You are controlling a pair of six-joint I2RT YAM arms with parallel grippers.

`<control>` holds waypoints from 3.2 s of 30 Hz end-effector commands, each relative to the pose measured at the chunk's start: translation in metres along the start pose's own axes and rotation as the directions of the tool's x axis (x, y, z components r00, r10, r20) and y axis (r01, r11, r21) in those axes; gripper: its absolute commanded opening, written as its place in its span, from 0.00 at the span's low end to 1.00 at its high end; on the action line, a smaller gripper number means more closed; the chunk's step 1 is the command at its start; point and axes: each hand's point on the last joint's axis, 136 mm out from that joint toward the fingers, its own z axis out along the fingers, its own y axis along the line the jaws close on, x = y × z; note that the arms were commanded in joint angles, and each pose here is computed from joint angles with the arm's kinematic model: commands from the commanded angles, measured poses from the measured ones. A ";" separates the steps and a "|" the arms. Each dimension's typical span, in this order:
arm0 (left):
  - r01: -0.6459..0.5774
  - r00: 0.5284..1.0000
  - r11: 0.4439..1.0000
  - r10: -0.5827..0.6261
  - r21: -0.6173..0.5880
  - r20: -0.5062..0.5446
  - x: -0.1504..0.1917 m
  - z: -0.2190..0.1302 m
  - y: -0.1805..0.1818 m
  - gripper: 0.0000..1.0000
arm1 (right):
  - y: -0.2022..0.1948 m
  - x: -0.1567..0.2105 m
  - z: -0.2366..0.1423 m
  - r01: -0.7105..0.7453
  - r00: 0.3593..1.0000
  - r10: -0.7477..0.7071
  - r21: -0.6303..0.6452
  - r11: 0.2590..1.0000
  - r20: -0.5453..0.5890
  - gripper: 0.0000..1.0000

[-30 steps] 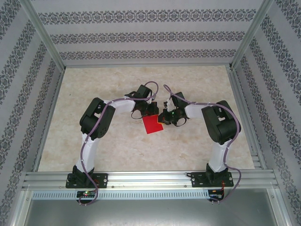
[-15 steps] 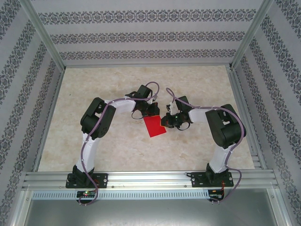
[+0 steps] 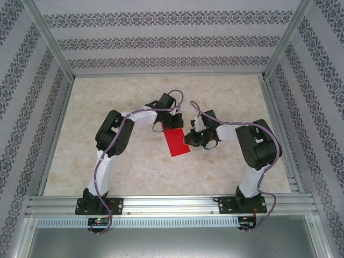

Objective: Fold a paper plane with a square sheet of paper (pick it up from the middle)
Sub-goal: First fold in half a square sheet of paper at the center of the table.

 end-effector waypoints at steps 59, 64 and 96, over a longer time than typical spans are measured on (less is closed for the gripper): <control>0.054 0.994 0.998 -0.053 -0.011 0.098 -0.006 -0.044 0.045 0.00 | 0.039 -0.006 0.045 -0.085 0.994 0.087 0.033 0.996 -0.065 0.02; 0.048 0.995 0.996 -0.040 -0.080 0.090 0.001 -0.039 0.064 0.00 | 0.032 0.003 0.045 -0.072 0.992 0.078 0.061 0.995 -0.096 0.02; -0.026 0.971 0.998 0.037 -0.051 0.238 -0.055 -0.106 0.014 0.32 | 0.055 -0.002 -0.019 0.167 0.985 -0.174 0.264 0.950 0.003 0.21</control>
